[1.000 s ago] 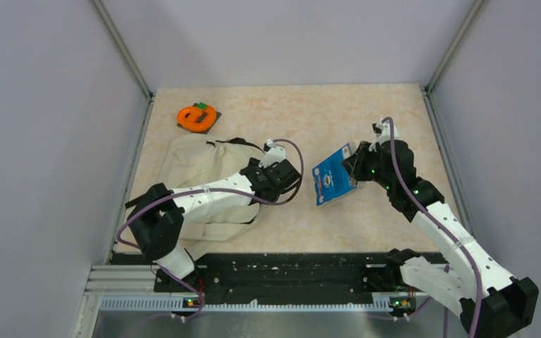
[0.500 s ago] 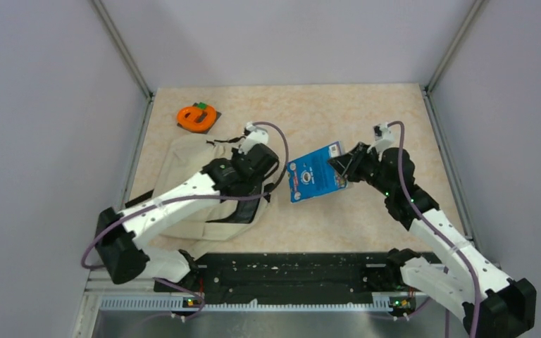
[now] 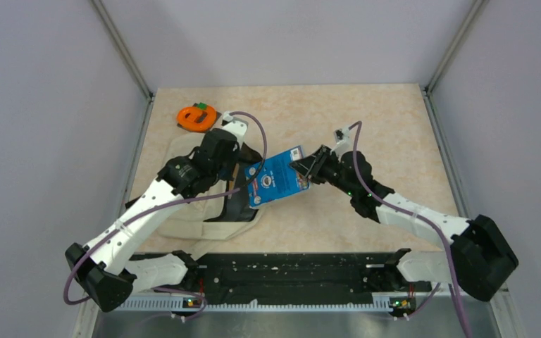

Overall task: Pack the student bag
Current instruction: Place the book in the student bag, then zip the student bag at the center of the board.

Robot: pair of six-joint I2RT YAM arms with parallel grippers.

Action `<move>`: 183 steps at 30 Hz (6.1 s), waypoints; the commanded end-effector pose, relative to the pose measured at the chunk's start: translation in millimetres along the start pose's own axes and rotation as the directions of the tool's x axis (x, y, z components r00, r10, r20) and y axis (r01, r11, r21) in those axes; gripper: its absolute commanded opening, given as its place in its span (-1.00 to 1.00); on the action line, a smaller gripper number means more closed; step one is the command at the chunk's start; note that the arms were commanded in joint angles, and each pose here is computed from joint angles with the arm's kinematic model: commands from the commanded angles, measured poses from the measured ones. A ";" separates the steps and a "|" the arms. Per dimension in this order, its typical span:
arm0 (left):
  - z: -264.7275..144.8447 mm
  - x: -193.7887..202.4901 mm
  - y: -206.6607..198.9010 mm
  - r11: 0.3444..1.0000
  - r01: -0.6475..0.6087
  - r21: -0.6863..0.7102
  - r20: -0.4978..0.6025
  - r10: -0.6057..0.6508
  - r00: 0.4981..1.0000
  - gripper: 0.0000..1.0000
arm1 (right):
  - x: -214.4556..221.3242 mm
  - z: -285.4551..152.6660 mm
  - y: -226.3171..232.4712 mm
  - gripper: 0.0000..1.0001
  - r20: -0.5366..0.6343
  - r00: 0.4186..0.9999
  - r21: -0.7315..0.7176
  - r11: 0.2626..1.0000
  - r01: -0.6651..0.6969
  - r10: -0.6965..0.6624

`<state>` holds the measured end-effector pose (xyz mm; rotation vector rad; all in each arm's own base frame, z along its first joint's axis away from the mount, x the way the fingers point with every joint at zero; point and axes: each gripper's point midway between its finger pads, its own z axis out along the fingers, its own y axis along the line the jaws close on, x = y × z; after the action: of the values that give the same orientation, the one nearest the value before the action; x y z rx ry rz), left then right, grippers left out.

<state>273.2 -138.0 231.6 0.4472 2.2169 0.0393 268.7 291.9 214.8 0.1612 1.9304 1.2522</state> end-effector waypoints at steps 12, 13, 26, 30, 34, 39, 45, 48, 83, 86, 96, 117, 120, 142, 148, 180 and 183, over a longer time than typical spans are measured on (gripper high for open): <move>-37.7 -56.2 7.1 0.997 -0.030 0.067 0.299 0.009 0.954 -1.00 | -32.1 72.7 76.1 -1.00 0.137 0.968 -0.198 0.963 -0.181 0.210; -38.8 -57.0 8.5 0.998 -0.027 0.064 0.307 0.006 0.952 -1.00 | -31.8 75.8 79.0 -1.00 0.140 0.967 -0.203 0.962 -0.182 0.212; -45.3 -61.0 16.6 0.998 0.008 0.065 0.364 -0.031 0.931 -1.00 | -0.6 125.6 78.2 -1.00 0.132 0.968 -0.171 0.966 -0.192 0.216; -46.6 -63.0 16.1 0.997 0.011 0.071 0.371 -0.037 0.928 -1.00 | 18.6 148.8 38.1 -1.00 0.158 0.969 -0.043 0.982 -0.184 0.189; -48.3 -64.0 16.8 0.997 0.018 0.073 0.381 -0.044 0.924 -1.00 | 42.1 159.3 -4.9 -1.00 0.163 0.980 0.118 0.984 -0.134 0.114; -47.8 -63.7 14.8 0.996 0.023 0.087 0.393 -0.055 0.918 -1.00 | 60.9 172.1 -20.4 -1.00 0.160 0.982 0.185 0.975 -0.125 0.096; -43.2 -61.4 9.8 0.993 0.028 0.112 0.386 -0.069 0.920 -1.00 | 93.0 194.6 -10.7 -1.00 0.151 0.987 0.209 0.974 -0.089 0.058; -42.2 -60.8 8.4 0.992 0.031 0.123 0.386 -0.076 0.919 -1.00 | 110.7 208.8 -4.9 -0.95 0.126 0.990 0.202 0.976 -0.081 0.056; -28.3 -50.1 6.8 0.986 0.064 0.152 0.350 -0.114 0.930 -1.00 | 143.6 199.0 39.9 -0.63 -0.045 0.995 -0.036 0.996 0.084 -0.085; -25.5 -49.3 5.5 0.986 0.063 0.157 0.343 -0.114 0.932 -1.00 | 147.3 200.4 45.6 -0.63 -0.055 0.994 -0.052 0.995 0.087 -0.090; -24.0 -43.4 8.0 0.986 0.074 0.148 0.333 -0.120 0.935 -1.00 | 120.8 166.2 41.0 -0.03 -0.001 0.982 -0.020 0.982 0.188 -0.188; -42.7 21.0 -17.9 0.903 0.298 0.310 0.157 -0.358 0.921 0.84 | 13.5 32.4 -7.7 0.64 -0.132 0.834 0.025 0.839 0.543 -0.536; -34.2 15.8 -7.2 0.900 0.363 0.242 0.120 -0.399 0.909 0.86 | 14.4 62.8 2.5 0.62 -0.207 0.787 -0.051 0.810 0.585 -0.581; 18.6 3.9 77.5 0.891 0.453 -0.024 0.051 -0.452 0.891 0.86 | 50.1 174.2 -60.6 -1.00 -0.432 0.711 -0.060 0.805 0.591 -0.555; 30.0 -1.1 67.0 0.916 0.400 0.041 0.023 -0.401 0.916 0.79 | 56.4 121.4 -61.6 -1.00 -0.395 0.808 0.040 0.871 0.490 -0.437; 65.9 27.4 -5.6 0.973 0.088 0.212 -0.055 -0.078 0.995 0.80 | 11.0 104.8 -13.3 0.37 -0.314 0.667 -0.213 0.735 0.644 -0.676; 69.3 32.6 -10.1 0.980 0.047 0.193 -0.067 -0.035 0.997 0.79 | 22.2 122.7 -14.8 0.26 -0.331 0.623 -0.317 0.706 0.633 -0.708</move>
<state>298.3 -148.1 158.2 0.4803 2.3296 -0.3006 336.0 357.2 161.9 -0.7356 2.0513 0.8445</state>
